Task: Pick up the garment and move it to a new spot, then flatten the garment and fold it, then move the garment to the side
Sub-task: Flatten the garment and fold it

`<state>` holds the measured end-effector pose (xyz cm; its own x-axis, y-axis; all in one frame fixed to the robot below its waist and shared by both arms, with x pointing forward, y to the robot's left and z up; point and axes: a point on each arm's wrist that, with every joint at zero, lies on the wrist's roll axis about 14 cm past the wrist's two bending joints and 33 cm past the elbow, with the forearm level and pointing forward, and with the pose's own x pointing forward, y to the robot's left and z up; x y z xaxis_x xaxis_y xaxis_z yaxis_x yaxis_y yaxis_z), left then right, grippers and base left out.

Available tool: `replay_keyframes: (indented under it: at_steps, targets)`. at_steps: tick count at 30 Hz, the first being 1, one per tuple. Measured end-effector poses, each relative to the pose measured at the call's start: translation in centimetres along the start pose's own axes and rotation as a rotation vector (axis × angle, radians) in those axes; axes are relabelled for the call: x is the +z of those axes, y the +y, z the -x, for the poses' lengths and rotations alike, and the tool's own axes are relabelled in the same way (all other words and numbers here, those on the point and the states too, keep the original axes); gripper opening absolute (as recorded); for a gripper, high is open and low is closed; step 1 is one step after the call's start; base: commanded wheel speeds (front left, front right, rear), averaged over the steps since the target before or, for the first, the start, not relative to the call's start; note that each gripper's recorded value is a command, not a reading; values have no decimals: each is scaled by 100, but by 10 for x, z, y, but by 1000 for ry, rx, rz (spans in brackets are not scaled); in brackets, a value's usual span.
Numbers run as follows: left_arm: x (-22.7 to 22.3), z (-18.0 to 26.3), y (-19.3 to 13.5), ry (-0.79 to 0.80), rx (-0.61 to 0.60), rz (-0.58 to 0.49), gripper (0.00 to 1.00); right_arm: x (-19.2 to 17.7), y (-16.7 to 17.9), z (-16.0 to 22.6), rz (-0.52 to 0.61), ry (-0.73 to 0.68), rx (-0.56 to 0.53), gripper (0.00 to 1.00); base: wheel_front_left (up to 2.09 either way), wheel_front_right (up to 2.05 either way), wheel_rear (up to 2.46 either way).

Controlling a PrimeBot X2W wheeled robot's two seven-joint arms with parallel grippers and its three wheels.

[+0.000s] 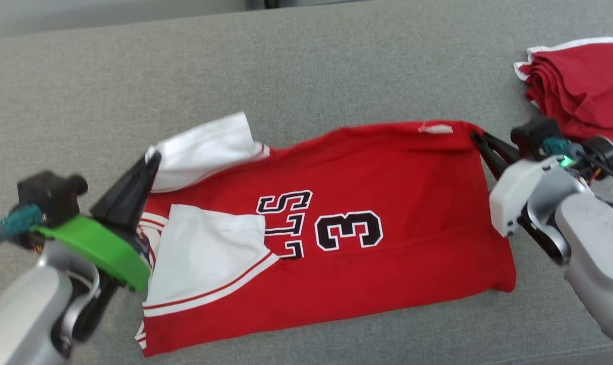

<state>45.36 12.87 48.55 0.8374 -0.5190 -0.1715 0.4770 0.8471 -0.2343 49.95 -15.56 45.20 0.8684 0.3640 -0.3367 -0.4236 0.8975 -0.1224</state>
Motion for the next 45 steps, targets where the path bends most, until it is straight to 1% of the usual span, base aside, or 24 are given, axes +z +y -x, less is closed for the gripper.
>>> replay_keyframes:
  at_steps: [4,10,16,19,20,22,23,24,25,26,27,28,33,36,42,43,45]
  targets:
    - [-9,27,-12,-15,35,55,0,-9,5,22,-20,-2,-9,0,0,0,0]
    - [-33,59,-24,7,86,147,0,-14,14,42,-51,-13,-23,0,0,0,0]
    - [-49,71,-33,19,109,214,0,-17,19,58,-64,-18,-43,0,0,0,0]
    - [-61,76,-34,40,122,246,0,-27,25,66,-77,8,-48,0,0,0,0]
    - [-66,78,-34,52,125,254,0,-29,26,68,-78,11,-51,10,0,0,0]
    - [-74,80,-34,66,132,268,0,-31,25,72,-85,12,-65,34,0,0,0]
    - [-78,81,-35,73,137,281,0,-32,24,74,-91,11,-72,42,0,0,0]
    - [-83,83,-35,85,144,285,0,-34,25,77,-96,13,-77,70,0,0,0]
    - [-87,85,-34,91,151,286,1,-35,26,79,-102,13,-82,100,0,0,0]
    - [-90,87,-33,96,161,287,34,-36,26,81,-105,11,-90,100,0,0,0]
    - [-93,89,-32,100,170,289,75,-37,24,84,-109,7,-101,100,0,0,0]
    - [-94,91,-31,99,179,290,100,-38,23,87,-112,4,-111,100,0,0,0]
    - [-94,98,-28,75,216,285,100,-45,21,102,-151,-4,-156,100,0,0,0]
    - [-81,98,-26,16,239,270,100,-46,17,111,-174,-22,-192,100,0,0,0]
    - [-53,102,-32,-113,275,253,100,-31,2,125,-210,-112,-282,100,0,0,0]
    - [-48,103,-34,-144,288,248,100,-27,2,126,-229,-137,-303,100,0,0,0]
    - [-46,104,-36,-162,297,254,100,-26,8,123,-248,-144,-301,100,0,0,0]
